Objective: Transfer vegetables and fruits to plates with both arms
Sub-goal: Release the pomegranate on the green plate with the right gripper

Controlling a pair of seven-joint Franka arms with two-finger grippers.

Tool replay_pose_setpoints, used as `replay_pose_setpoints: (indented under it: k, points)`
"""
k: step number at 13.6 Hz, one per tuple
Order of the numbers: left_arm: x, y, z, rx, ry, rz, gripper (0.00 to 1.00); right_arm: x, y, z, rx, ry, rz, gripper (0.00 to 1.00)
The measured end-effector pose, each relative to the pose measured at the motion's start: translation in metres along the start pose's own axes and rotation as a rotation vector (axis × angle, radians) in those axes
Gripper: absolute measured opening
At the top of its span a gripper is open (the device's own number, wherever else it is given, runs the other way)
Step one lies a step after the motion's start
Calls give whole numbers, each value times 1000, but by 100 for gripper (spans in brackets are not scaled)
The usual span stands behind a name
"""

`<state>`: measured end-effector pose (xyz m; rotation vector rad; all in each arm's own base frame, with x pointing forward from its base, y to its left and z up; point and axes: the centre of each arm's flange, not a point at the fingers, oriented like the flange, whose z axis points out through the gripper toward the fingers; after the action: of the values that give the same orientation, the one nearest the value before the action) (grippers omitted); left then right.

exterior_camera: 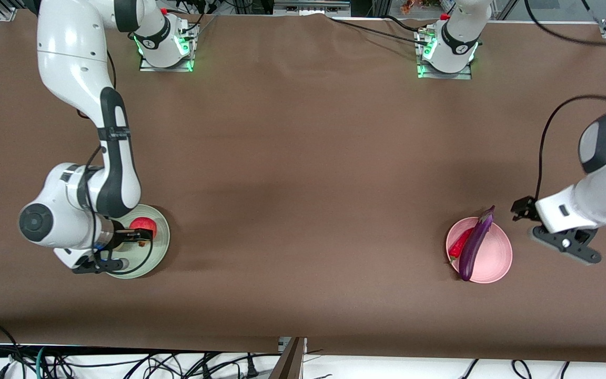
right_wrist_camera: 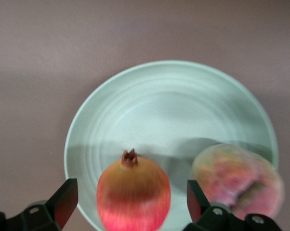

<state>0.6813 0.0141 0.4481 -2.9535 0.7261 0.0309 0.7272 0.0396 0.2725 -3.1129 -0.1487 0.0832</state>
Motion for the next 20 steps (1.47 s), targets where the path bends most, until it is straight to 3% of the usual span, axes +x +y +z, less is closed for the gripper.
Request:
replay_pose_setpoints:
  k: [7,10,13,17,20]
  points:
    - [-37,21,-102,-59,35,-153,100,-37,13,-184,42,-18,-19,100]
    - [-56,12,-125,-102,67,-243,100,-63,19,-232,1,-33,-36,100]
    - [-66,18,-127,-73,34,-300,100,-97,19,-266,-44,-52,-87,100]
    - [-74,66,-127,-52,0,-444,100,-146,3,-285,-40,-70,-175,100]
    - [-92,77,-121,-38,66,-477,100,-159,10,-296,-42,-49,-164,100]
